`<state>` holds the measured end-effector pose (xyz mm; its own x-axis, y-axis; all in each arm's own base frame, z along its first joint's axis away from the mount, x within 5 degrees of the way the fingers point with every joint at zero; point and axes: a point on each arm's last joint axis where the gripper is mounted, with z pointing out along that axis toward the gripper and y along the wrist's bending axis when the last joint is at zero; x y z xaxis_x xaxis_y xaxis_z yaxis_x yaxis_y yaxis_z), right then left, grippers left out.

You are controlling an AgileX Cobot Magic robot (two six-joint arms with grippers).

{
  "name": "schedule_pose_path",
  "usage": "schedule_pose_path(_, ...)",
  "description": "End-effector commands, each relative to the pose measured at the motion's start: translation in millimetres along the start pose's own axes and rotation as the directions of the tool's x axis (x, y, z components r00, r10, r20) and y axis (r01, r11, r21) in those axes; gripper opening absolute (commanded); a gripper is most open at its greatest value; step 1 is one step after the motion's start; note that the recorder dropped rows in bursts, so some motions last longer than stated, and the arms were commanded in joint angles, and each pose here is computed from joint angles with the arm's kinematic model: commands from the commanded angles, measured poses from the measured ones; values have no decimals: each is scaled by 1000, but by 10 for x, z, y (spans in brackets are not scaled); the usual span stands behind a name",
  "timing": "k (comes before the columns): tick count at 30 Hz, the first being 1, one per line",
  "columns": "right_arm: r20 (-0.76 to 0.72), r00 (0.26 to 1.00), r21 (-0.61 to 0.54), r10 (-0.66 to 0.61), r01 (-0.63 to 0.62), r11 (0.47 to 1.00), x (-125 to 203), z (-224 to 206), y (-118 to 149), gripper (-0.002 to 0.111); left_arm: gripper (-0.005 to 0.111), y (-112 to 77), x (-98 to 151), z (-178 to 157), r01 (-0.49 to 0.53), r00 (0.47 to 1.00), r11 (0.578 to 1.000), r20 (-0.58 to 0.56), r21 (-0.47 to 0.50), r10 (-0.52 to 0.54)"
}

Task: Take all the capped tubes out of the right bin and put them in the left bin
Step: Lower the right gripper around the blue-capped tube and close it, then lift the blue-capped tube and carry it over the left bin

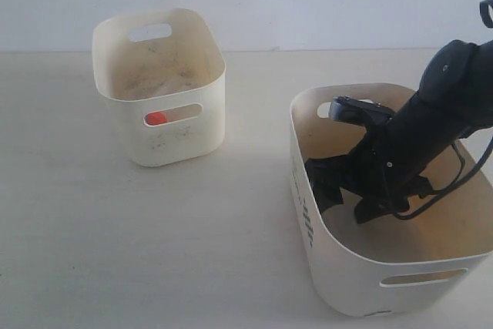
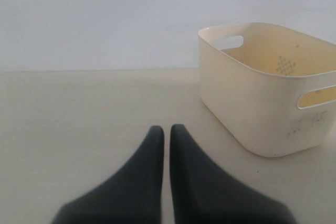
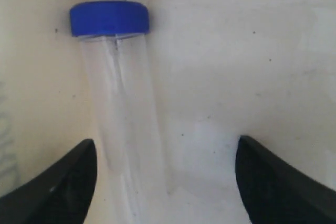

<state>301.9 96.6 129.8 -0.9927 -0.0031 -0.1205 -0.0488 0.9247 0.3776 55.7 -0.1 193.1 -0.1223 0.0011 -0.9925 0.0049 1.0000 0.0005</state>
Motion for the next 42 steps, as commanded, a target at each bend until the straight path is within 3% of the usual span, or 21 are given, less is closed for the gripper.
schedule_pose_path(1, -14, 1000, 19, -7, 8, 1000, 6, 94, -51, 69, 4, -1, -17, 0, 16, 1000, 1000, 7, 1, -16)
schedule_pose_path(8, -31, 999, 27, -8, 9, 1000, 13, 159, -81, 47, 4, -1, -17, 0, 16, 1000, 1000, 7, 1, -16)
schedule_pose_path(17, -25, 1000, 30, 5, -5, 1000, 8, 159, -83, 42, 4, -1, -17, 0, 16, 1000, 1000, 7, 1, -16)
schedule_pose_path(20, -24, 1000, 30, 7, -6, 1000, 8, 159, -83, 24, 4, -1, -17, 0, 16, 1000, 1000, 7, 1, -16)
schedule_pose_path(23, -24, 1000, 30, 7, -6, 1000, 8, 159, -83, -1, 4, -1, -17, 0, 16, 1000, 1000, 7, 1, -16)
schedule_pose_path(30, 29, 1000, 16, 5, -5, 1000, -14, -18, -9, 0, 4, -1, -17, 0, 16, 1000, 1000, 7, 1, -16)
schedule_pose_path(42, 257, 964, 31, -71, 65, 997, 39, -832, 234, 0, 4, -1, -17, 0, 16, 1000, 1000, 7, 1, -16)
